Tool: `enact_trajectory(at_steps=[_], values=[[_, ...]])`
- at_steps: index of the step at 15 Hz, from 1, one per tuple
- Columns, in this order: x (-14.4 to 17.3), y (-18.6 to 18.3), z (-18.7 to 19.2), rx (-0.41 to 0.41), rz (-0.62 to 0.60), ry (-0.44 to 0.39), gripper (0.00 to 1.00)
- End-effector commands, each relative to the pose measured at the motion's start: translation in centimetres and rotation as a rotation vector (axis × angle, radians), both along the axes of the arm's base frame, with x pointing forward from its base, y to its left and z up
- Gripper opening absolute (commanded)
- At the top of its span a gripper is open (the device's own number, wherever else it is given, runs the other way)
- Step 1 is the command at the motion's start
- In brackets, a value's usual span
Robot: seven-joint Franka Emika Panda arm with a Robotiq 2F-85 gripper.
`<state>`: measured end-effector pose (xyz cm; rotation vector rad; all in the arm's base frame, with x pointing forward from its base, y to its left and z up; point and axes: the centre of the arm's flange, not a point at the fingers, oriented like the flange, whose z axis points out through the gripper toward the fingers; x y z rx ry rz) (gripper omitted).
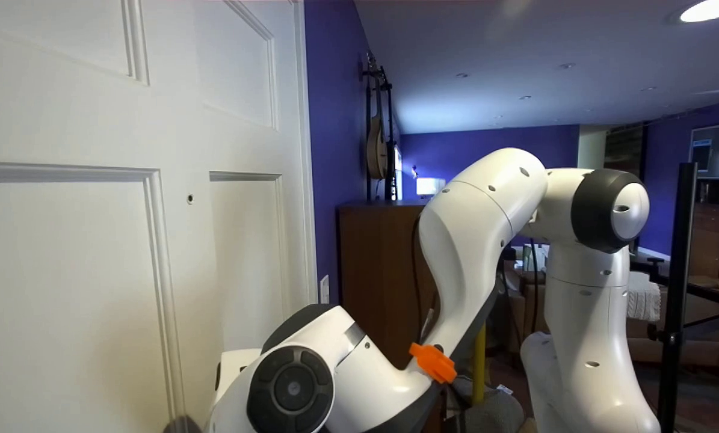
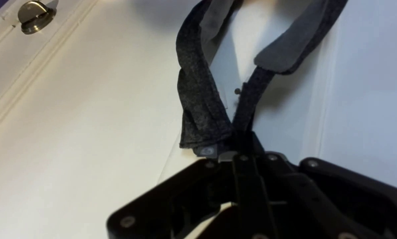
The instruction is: Remove the half sports cap from the top of the cabinet and hang it on the door hanging nail
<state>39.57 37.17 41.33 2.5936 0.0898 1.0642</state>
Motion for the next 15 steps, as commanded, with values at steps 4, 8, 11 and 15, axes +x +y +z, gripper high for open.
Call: enact_trajectory(at_steps=[4,8,11,15], values=[[-0.4,-0.4,-0.4,0.002,0.026,-0.005,0.02],[-0.4,-0.4,-0.6,0.0,0.026,-0.002,0.0],[0.4,-0.2,-2.2,0.029,0.04,0.013,0.0],[0.5,-0.2,-3.3,0.023,0.035,0.023,0.0]])
